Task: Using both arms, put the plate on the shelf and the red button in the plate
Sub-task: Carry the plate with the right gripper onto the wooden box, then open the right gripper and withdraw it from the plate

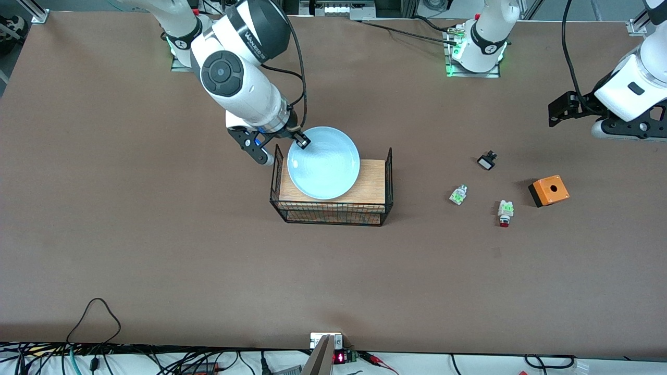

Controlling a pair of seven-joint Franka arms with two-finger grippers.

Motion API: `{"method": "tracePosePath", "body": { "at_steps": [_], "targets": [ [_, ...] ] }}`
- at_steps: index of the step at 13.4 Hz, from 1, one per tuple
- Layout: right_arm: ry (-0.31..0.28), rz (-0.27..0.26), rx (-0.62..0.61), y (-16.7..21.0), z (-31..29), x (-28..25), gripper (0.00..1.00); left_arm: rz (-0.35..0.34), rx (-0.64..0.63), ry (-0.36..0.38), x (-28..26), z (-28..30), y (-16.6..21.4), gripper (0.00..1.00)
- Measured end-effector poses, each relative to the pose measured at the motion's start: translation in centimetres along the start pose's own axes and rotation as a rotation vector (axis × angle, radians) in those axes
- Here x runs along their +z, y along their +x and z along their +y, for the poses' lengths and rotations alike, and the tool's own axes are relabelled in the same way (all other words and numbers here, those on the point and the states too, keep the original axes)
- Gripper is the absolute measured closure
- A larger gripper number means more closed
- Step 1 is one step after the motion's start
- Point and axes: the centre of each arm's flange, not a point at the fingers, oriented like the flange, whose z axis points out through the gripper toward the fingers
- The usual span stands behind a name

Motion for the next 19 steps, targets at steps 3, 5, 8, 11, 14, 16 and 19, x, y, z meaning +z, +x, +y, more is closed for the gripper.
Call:
{"method": "tracePosePath", "body": {
  "at_steps": [3,5,8,11,14,16,19],
  "targets": [
    [0.012,0.006,0.006,0.6,-0.8,2.1,0.97,0.000,0.000,0.000,0.0,0.0,0.0,0.00],
    [0.018,0.009,0.005,0.6,-1.3,3.1,0.97,0.000,0.000,0.000,0.0,0.0,0.0,0.00],
    [0.009,0.007,0.006,0.7,-1.4,4.0,0.97,0.000,-0.001,0.000,0.0,0.0,0.0,0.00],
    [0.010,0.009,0.008,1.0,-1.5,4.4,0.93,-0.001,-0.006,-0.001,0.0,-0.3,0.0,0.00],
    [0.037,0.024,-0.020,2.1,-1.7,4.0,0.62,-0.002,-0.005,-0.001,0.1,-0.3,0.0,0.00],
    [0.048,0.031,-0.053,2.9,-1.7,3.5,0.41,-0.002,-0.004,0.000,0.1,-0.2,0.0,0.00],
    [0.074,0.042,-0.068,3.3,-1.9,2.1,0.09,-0.002,-0.002,0.000,0.1,-0.1,0.0,0.00]
  ]
}}
